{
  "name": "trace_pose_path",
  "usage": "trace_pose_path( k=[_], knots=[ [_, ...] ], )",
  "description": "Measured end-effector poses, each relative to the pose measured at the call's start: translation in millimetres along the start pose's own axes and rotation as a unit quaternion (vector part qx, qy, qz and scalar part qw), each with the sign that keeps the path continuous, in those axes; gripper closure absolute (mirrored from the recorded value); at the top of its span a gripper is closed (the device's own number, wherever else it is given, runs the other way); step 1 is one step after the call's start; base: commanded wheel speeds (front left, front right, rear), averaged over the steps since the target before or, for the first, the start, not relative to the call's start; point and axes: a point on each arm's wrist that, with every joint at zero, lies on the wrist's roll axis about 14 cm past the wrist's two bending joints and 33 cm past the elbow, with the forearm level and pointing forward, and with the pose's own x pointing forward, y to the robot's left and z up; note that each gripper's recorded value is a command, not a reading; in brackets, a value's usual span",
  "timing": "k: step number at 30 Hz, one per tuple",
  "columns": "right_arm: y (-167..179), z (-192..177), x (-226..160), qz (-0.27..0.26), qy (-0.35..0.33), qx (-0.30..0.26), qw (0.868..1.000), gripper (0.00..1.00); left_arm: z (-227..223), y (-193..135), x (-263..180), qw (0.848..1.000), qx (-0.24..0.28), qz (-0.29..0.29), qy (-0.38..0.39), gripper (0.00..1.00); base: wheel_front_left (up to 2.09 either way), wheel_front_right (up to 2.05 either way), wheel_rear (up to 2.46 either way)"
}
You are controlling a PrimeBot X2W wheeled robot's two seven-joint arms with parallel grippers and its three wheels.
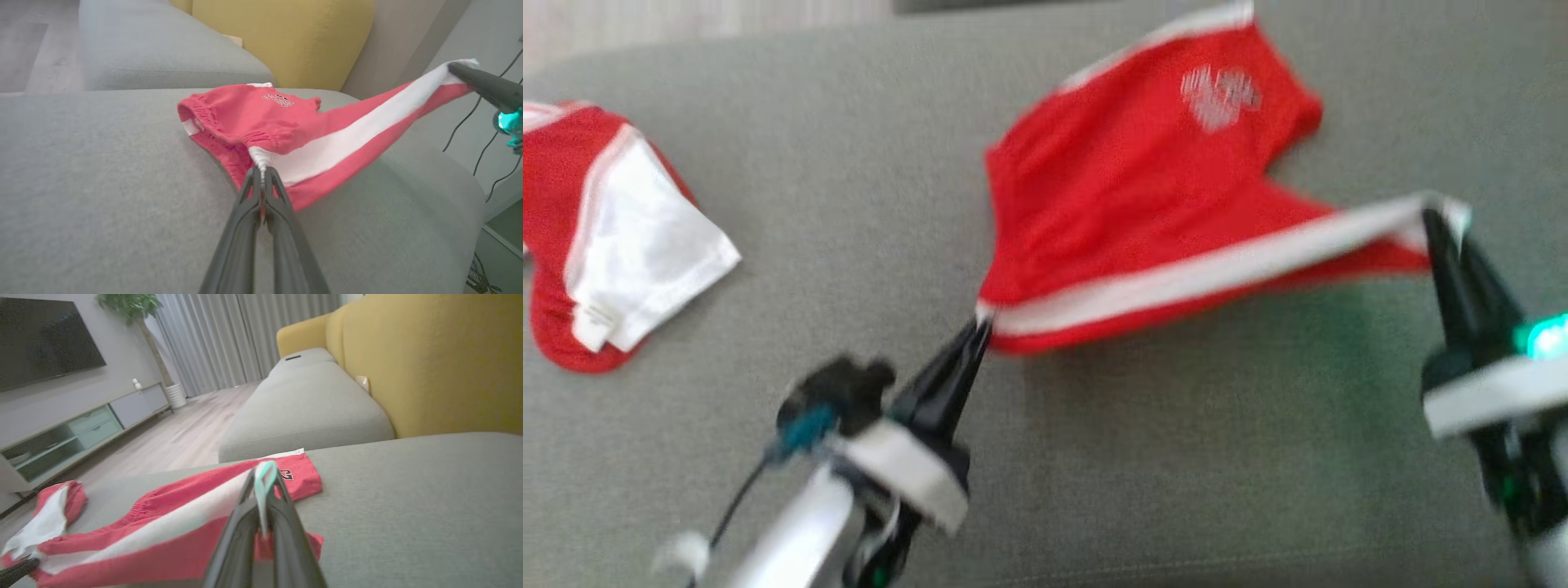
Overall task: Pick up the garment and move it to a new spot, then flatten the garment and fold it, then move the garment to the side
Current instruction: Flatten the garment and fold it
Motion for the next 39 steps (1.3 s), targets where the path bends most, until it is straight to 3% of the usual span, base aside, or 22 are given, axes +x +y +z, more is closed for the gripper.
trace_pose_path(
  k=[8, 15, 23, 39],
  knots=[
    [21.1, 12.4, -66.6, -0.023, -0.024, 0.017, 0.999, 1.0, -2.4, -13.7, -67.3, 0.997, -0.034, 0.064, -0.021, 1.0, 0.0, 0.0, 0.0],
    [29.2, 17.9, -62.4, -0.019, -0.013, -0.012, 1.0, 1.0, 14.9, -14.5, -67.9, 0.996, -0.034, 0.066, -0.049, 1.0, 0.0, 0.0, 0.0],
    [5.2, 8.3, 10.8, -0.036, 0.016, -0.06, 0.997, 1.0, 45.5, 11.5, 0.2, 0.996, -0.033, 0.057, -0.064, 1.0, 0.0, 0.0, 0.0],
    [-18.2, -45.7, 129.8, -0.011, 0.112, -0.125, 0.986, 1.0, 24.7, 77.8, 65.9, 0.996, -0.015, 0.084, 0.002, 1.0, 0.0, 0.0, 0.0]
  ],
)
